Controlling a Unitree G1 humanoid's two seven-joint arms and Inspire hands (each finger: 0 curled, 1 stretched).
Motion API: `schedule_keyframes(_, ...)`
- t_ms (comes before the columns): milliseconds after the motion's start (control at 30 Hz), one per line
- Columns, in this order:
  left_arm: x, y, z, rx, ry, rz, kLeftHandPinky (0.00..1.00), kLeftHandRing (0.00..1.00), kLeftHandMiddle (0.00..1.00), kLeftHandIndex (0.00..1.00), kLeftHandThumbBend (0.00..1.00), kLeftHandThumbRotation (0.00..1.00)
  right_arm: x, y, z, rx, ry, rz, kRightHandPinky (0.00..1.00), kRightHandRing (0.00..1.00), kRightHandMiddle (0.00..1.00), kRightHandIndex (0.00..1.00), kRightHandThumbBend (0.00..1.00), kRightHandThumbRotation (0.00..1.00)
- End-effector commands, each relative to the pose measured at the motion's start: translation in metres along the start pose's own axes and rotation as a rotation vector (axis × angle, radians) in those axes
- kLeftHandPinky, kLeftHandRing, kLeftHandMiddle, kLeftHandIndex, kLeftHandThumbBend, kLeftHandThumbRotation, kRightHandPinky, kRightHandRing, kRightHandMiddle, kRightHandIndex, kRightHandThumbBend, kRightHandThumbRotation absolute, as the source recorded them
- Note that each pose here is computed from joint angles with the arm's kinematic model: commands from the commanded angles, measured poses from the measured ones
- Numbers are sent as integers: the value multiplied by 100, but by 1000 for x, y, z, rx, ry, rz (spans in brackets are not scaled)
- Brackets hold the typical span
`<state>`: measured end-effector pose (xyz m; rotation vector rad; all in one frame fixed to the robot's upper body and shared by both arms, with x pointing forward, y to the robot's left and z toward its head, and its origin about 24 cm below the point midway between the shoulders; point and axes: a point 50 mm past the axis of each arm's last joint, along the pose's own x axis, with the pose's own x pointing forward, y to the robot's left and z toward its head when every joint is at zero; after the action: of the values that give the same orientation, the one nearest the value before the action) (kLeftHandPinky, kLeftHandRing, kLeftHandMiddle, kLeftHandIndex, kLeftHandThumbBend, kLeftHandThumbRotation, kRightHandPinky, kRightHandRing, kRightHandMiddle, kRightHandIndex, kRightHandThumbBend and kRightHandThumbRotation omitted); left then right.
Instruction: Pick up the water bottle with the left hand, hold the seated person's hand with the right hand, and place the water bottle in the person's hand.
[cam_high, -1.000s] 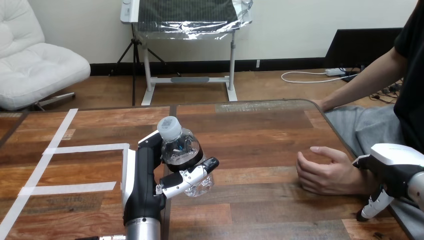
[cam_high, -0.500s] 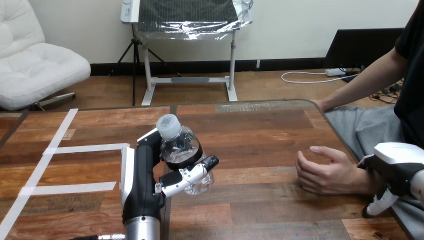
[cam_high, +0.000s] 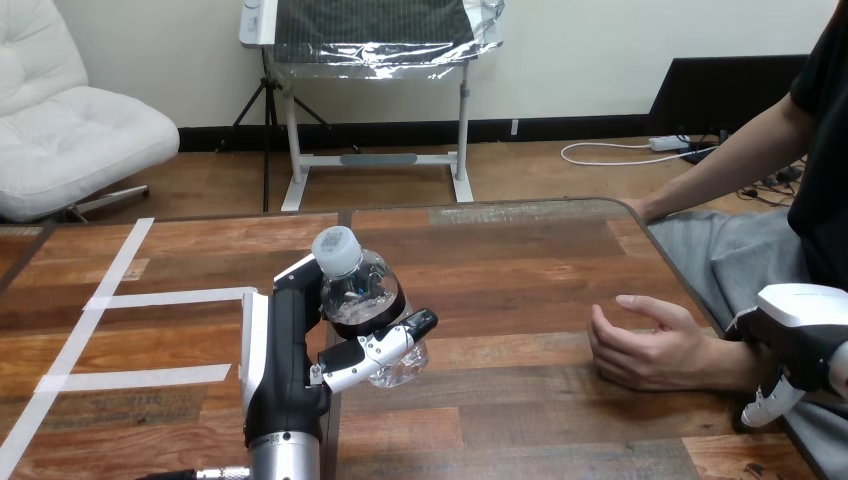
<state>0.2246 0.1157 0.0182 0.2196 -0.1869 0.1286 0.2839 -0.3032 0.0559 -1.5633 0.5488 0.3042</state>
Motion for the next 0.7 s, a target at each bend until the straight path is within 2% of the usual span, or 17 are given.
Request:
schedule_keyframes(0, 13, 0, 24, -25, -130, 16, 39, 42, 44, 47, 68, 0, 4, -22, 2, 21, -21, -89, 61, 69, 74, 74, 74, 0)
schedule_keyframes(200, 13, 0, 24, -29, -130, 16, 39, 41, 44, 47, 68, 0, 5, -22, 2, 44, -30, -115, 53, 61, 67, 70, 75, 0)
schedule_keyframes(667, 12, 0, 24, -25, -123, 19, 39, 41, 44, 47, 68, 0, 4, -23, 1, 103, -57, -144, 46, 52, 59, 65, 75, 0)
